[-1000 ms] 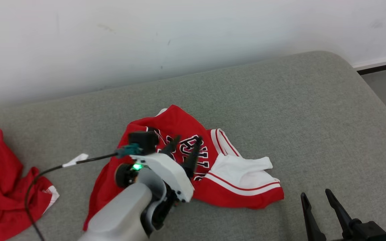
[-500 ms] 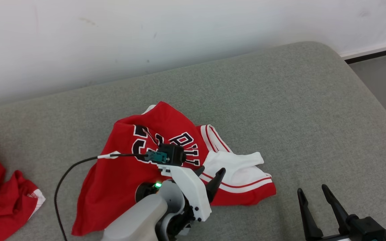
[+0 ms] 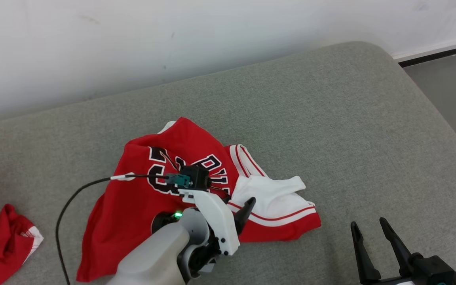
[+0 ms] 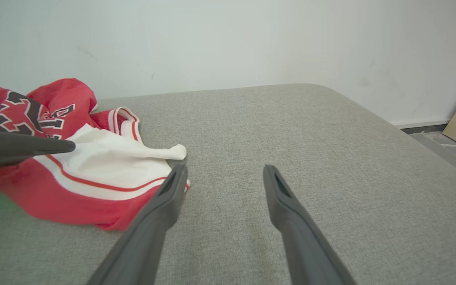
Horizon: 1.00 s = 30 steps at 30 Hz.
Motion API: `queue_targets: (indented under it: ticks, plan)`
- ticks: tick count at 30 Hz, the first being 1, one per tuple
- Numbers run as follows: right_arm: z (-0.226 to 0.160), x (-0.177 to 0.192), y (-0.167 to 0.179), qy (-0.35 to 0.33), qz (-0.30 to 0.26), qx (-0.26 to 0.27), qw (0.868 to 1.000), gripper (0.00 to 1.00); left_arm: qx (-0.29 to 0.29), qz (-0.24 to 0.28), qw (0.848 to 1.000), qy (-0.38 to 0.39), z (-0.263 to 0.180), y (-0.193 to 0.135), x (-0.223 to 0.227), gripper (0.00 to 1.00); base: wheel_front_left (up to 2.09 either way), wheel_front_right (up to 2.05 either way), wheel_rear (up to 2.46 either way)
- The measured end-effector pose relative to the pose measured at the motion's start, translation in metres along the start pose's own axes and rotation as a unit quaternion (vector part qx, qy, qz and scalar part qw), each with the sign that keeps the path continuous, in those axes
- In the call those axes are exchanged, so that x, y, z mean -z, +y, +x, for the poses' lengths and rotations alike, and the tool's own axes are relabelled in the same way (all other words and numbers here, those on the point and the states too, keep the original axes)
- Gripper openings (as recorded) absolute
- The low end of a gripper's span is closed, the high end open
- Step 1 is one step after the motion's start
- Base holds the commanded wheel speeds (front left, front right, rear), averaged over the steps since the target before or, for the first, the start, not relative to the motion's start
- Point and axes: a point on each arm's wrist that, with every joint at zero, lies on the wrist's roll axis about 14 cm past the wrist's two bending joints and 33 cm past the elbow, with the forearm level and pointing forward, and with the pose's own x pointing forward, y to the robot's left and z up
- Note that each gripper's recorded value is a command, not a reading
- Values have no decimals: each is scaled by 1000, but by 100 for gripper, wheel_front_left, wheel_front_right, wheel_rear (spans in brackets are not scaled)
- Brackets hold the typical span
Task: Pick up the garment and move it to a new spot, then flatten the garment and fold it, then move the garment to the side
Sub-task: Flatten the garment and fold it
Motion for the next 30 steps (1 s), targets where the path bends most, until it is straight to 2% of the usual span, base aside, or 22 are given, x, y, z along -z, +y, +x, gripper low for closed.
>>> queue_targets:
  ticks: [9,11,13,20,21,24,26,27,30]
  plan:
    - [-1,-3,-1,-4,0,2,1000,100,39,6,999,15,4,-23,7,100,0,0,0]
    - [-1,-3,-2,-5,1,3,1000,100,51,11,998,16,3,-29,7,89,0,0,0]
    - [-1,-3,-2,-5,1,3,1000,100,61,15,998,22,2,-34,9,71,0,0,0]
    - [0,-1,2,-2,0,-2,1000,100,55,28,997,44,2,-28,25,53,0,0,0]
    - [0,-1,2,-2,0,-3,1000,100,50,34,997,41,2,-26,26,53,0,0,0]
    - [-1,-2,2,-2,-1,-3,1000,100,40,45,998,35,4,-21,26,42,0,0,0]
    - [-1,-2,1,-3,-2,-2,1000,100,37,51,998,31,6,-20,25,6,0,0,0]
    - [-2,-2,0,-2,-2,-1,1000,100,36,56,997,26,7,-20,24,0,0,0,0]
    - [-2,-2,-1,-2,-2,1,1000,100,45,77,996,9,9,-25,18,0,0,0,0]
